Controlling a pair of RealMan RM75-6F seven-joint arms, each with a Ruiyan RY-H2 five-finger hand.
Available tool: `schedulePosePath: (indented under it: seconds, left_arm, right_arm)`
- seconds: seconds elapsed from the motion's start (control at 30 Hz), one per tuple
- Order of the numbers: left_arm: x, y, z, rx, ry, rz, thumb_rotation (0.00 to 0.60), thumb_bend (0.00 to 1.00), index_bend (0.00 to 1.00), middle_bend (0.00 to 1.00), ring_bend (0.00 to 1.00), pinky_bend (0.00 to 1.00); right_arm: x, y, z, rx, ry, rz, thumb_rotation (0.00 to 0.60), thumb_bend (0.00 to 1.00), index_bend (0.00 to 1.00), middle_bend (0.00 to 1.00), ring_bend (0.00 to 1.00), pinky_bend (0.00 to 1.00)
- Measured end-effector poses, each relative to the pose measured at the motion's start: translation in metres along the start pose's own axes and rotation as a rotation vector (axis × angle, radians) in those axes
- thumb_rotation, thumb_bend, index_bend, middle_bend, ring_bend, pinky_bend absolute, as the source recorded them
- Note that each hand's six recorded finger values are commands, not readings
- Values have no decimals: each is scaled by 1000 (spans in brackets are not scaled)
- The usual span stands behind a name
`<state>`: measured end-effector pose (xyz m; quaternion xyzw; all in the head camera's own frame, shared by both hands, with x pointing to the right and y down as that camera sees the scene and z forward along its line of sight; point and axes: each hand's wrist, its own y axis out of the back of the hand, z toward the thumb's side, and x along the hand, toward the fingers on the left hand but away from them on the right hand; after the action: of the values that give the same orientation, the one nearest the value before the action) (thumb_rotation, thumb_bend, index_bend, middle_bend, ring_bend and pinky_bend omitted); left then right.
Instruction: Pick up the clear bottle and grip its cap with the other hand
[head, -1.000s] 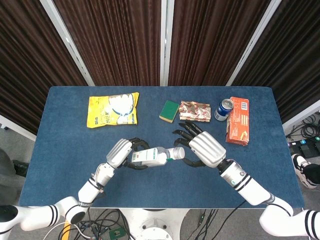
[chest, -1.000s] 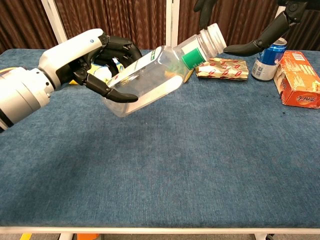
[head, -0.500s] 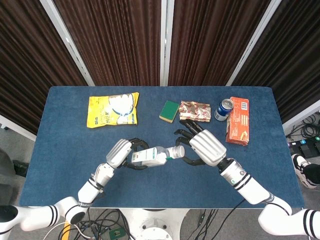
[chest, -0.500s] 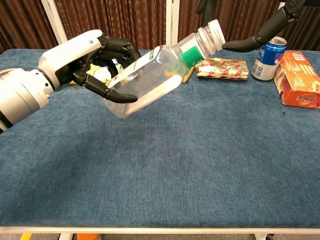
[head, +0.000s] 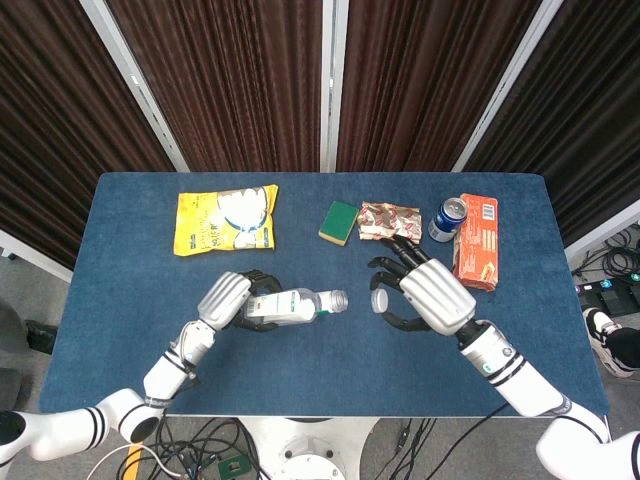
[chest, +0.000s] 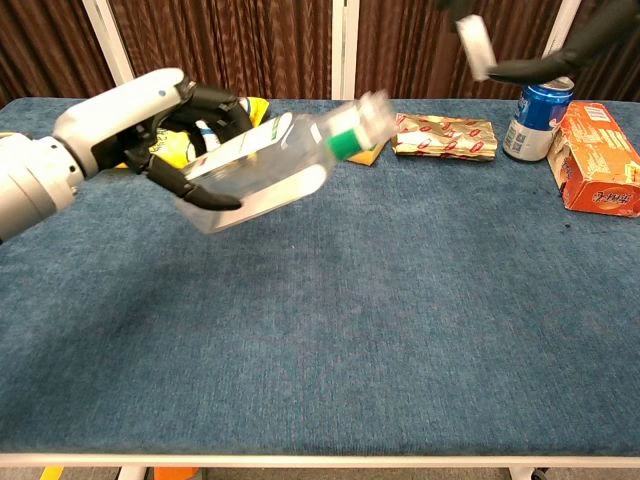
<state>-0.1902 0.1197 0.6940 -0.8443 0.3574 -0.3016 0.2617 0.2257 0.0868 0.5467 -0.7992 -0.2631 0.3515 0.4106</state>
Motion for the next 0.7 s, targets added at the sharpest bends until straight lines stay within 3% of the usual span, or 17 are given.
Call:
schedulePosePath:
  seconds: [0.13,0.2,0.3,0.47,0.7]
  left_arm:
    - [-5,6,-30,189,101,-25,600,221,488,439,345,421]
    - [-9,10,-43,256,156,-34,600,216,433,398,301,398]
    - [-16,13,-63,327,243,-61,600,184,262,277,191,346]
    - [-24,16,-66,336,285,-79,600,152,128,173,105,282]
    - [-38,40,-54,306,279,-4,600,137,113,165,96,265]
  right_arm:
    - [15,-10,-21,-5,-76,52,600,306,513,229,0,0]
    - [21,-19,-30,-10,-107,92,600,306,516,224,0,0]
    - [26,-36,-39,-7,-133,153,600,306,521,213,0,0]
    - [23,-66,-46,19,-141,249,600,306,506,199,0,0]
    - [1,-106,-58,119,-144,313,600,305,439,174,0,0]
